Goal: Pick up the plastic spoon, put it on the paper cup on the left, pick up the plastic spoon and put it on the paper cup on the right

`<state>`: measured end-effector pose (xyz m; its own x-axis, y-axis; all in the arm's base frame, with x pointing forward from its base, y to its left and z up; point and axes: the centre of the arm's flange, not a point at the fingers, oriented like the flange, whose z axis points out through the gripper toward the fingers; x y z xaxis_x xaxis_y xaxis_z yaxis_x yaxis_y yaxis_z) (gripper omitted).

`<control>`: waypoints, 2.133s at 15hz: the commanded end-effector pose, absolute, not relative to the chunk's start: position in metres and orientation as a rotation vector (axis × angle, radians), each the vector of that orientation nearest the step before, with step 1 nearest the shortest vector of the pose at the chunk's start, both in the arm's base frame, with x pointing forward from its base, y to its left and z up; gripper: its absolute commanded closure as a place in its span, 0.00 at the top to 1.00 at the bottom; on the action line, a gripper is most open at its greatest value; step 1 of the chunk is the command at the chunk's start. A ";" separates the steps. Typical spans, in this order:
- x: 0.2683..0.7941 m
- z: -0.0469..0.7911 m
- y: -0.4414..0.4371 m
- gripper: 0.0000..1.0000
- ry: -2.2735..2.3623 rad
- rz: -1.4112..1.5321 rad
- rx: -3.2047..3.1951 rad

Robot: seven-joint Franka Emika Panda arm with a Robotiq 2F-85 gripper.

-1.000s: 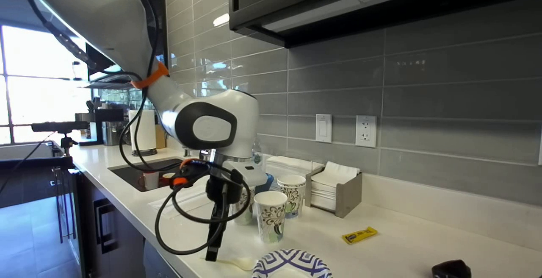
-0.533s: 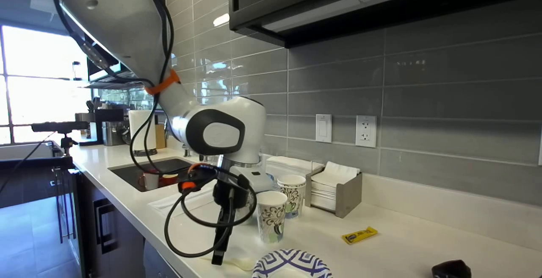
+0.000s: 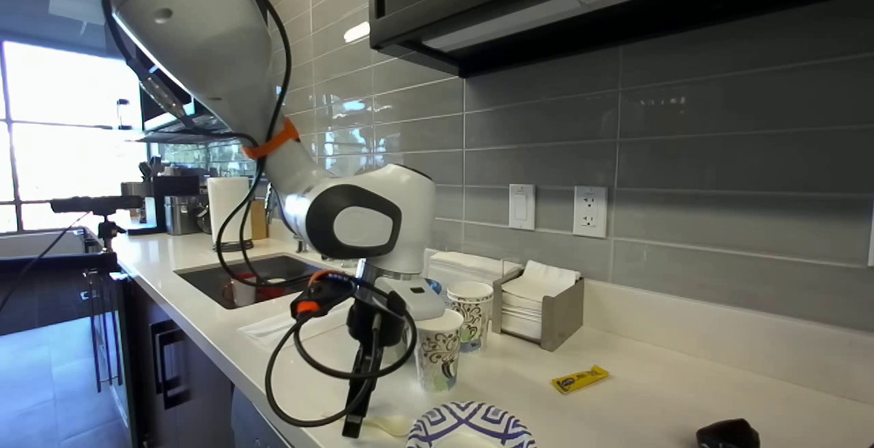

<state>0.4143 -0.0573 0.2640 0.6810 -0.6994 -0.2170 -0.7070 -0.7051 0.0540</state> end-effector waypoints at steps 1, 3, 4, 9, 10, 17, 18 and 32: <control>0.420 0.261 -0.061 0.38 1.229 0.331 -2.839; 0.420 0.261 -0.062 0.24 1.232 0.329 -2.840; 0.421 0.261 -0.062 0.18 1.232 0.326 -2.840; 0.419 0.262 -0.063 0.03 1.237 0.325 -2.837; 0.417 0.264 -0.063 0.03 1.240 0.325 -2.838; 0.390 0.309 -0.060 0.03 1.218 0.289 -2.897; 0.388 0.318 -0.059 0.03 1.193 0.291 -2.922; 0.394 0.404 -0.040 0.13 0.759 0.324 -3.198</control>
<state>0.3943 -0.0399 0.4037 0.8762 -0.4573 -0.1521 -0.4259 -0.8824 0.1998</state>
